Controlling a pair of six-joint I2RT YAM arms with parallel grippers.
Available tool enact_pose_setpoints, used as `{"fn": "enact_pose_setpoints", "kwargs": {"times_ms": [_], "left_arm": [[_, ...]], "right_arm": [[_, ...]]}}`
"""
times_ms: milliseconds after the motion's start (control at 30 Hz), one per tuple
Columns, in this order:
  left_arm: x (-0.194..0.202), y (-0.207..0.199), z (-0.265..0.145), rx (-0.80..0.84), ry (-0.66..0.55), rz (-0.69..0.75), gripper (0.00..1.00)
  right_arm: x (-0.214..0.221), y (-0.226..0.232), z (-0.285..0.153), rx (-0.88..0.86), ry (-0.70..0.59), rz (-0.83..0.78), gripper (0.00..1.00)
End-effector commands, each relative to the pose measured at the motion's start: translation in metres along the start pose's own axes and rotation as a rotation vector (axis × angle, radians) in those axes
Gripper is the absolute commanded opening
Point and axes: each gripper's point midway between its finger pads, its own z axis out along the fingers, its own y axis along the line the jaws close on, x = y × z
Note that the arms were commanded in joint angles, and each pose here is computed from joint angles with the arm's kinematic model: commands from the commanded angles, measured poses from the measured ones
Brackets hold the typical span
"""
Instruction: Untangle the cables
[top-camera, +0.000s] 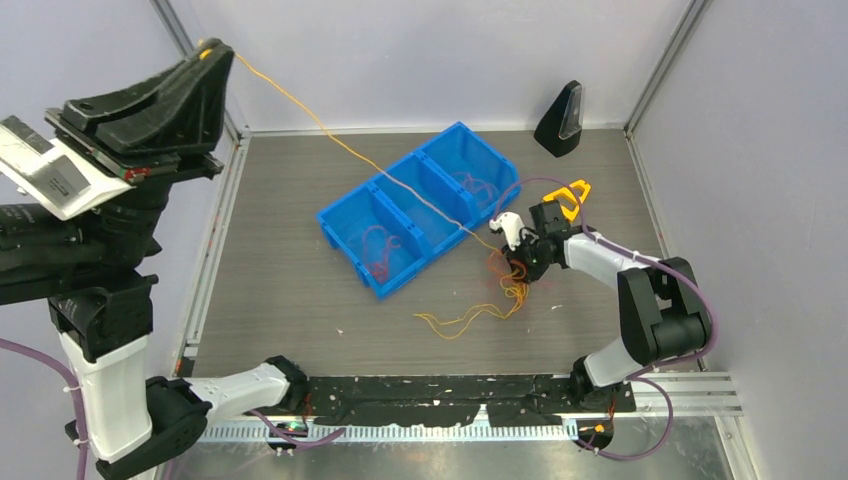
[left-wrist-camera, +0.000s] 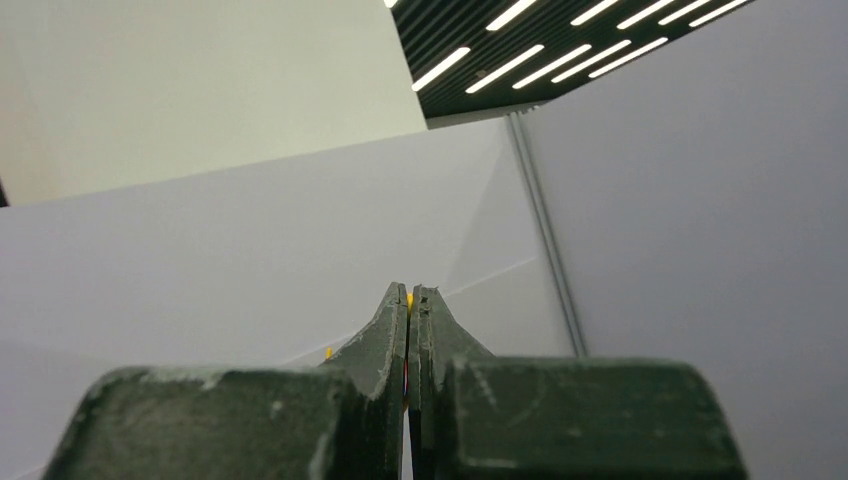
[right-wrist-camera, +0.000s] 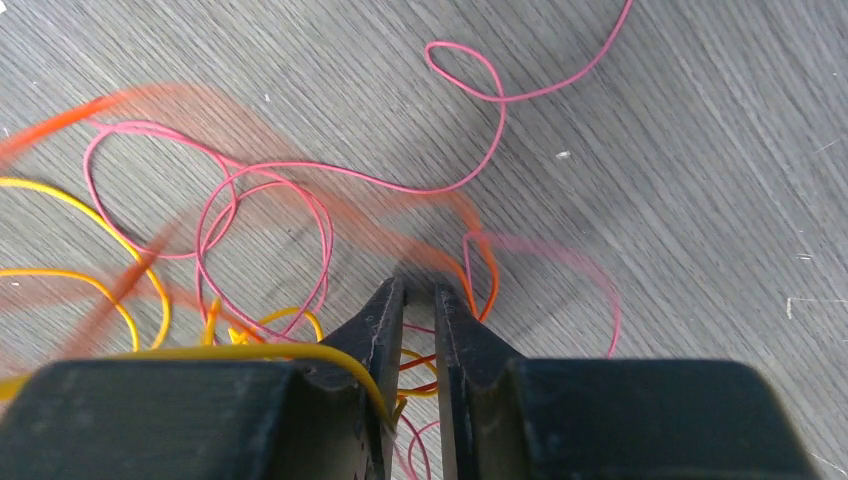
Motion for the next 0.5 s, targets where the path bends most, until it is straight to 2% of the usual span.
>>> {"fn": "enact_pose_setpoints", "kwargs": {"times_ms": [0, 167, 467], "left_arm": [[-0.038, 0.039, 0.0, -0.173, -0.091, 0.119, 0.0], [-0.062, 0.061, -0.004, -0.278, -0.138, 0.19, 0.0], [-0.101, 0.09, -0.021, -0.42, -0.186, 0.303, 0.0]], "right_arm": [[0.033, -0.019, -0.001, 0.054, 0.134, -0.031, 0.22], [0.037, -0.021, -0.002, 0.05, 0.149, -0.03, 0.17], [0.04, -0.024, -0.007, 0.045, 0.167, -0.025, 0.2]]}}
